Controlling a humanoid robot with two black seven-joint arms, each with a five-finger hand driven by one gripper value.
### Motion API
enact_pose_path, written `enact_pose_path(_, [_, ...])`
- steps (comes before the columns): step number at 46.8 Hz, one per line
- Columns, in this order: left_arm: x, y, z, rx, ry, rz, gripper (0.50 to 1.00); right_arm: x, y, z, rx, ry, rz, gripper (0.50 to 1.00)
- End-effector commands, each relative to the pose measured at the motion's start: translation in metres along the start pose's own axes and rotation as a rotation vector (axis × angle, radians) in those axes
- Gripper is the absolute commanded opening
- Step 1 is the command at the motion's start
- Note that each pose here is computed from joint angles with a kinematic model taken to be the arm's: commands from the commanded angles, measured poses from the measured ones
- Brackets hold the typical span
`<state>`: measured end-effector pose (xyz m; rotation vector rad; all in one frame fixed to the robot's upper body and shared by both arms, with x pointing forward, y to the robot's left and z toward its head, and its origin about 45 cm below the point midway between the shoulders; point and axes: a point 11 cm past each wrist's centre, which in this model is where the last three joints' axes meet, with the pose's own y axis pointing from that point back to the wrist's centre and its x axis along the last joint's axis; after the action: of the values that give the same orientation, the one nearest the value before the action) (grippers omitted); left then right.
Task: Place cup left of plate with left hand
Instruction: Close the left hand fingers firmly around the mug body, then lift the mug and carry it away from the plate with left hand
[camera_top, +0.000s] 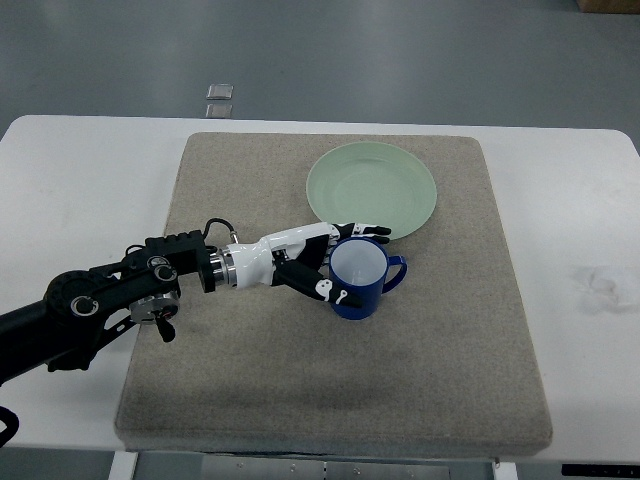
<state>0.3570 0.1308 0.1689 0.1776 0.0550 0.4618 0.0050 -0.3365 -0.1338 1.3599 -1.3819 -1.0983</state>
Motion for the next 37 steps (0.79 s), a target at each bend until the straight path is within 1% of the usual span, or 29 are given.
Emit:
enact_pose_path(1, [-0.0005,-0.0005,0.0003,-0.002,0.0,-0.001,0.971,0.0,0.0,0.0,0.0,0.0,0.0,0.932])
enact_pose_path(3, [-0.0008,-0.0005,-0.0001,-0.001,0.0,-0.002,0.952,0.0,0.0,0.0,0.0,0.0,0.0,0.932])
enact_pose_path(5, [-0.0012,-0.0011,0.0,-0.002,0.001,-0.003,0.922,0.0,0.0,0.0,0.0,0.0,0.0,0.932])
enact_pose_path(8, [-0.002,-0.0023,0.0007,-0.003,-0.002,-0.007,0.898,0.0,0.0,0.0,0.0,0.0,0.0,0.932])
enact_pose_path(10, [-0.0024,-0.0021,0.0,-0.001,-0.003,-0.007,0.866,0.0,0.0,0.0,0.0,0.0,0.0,0.932])
enact_pose_path(14, [-0.0022,-0.0023,0.0005,-0.001,-0.006,-0.008,0.851,0.0,0.0,0.0,0.0,0.0,0.0,0.932])
enact_pose_path(16, [-0.0026,-0.0029,0.0005,-0.001,-0.007,-0.008,0.819,0.0,0.0,0.0,0.0,0.0,0.0,0.932])
enact_pose_path(19, [-0.0041,-0.0039,0.0003,0.001,-0.017,-0.016,0.799,0.0,0.0,0.0,0.0,0.0,0.0,0.932])
enact_pose_path(23, [-0.0049,-0.0044,0.0,0.004,-0.028,-0.019,0.735,0.0,0.0,0.0,0.0,0.0,0.0,0.932])
enact_pose_path(24, [-0.0049,-0.0045,-0.0003,0.006,-0.029,-0.02,0.707,0.0,0.0,0.0,0.0,0.0,0.0,0.932])
enact_pose_path(25, [-0.0049,-0.0045,-0.0003,0.006,-0.029,-0.02,0.669,0.0,0.0,0.0,0.0,0.0,0.0,0.932])
enact_pose_path(28, [-0.0045,-0.0043,-0.0006,0.007,-0.029,-0.019,0.6,0.0,0.0,0.0,0.0,0.0,0.0,0.932])
enact_pose_path(33, [-0.0025,-0.0039,-0.0015,0.009,-0.028,-0.01,0.576,0.0,0.0,0.0,0.0,0.0,0.0,0.932])
enact_pose_path(37, [0.0001,-0.003,-0.0012,0.007,-0.03,0.002,0.572,0.0,0.0,0.0,0.0,0.0,0.0,0.932])
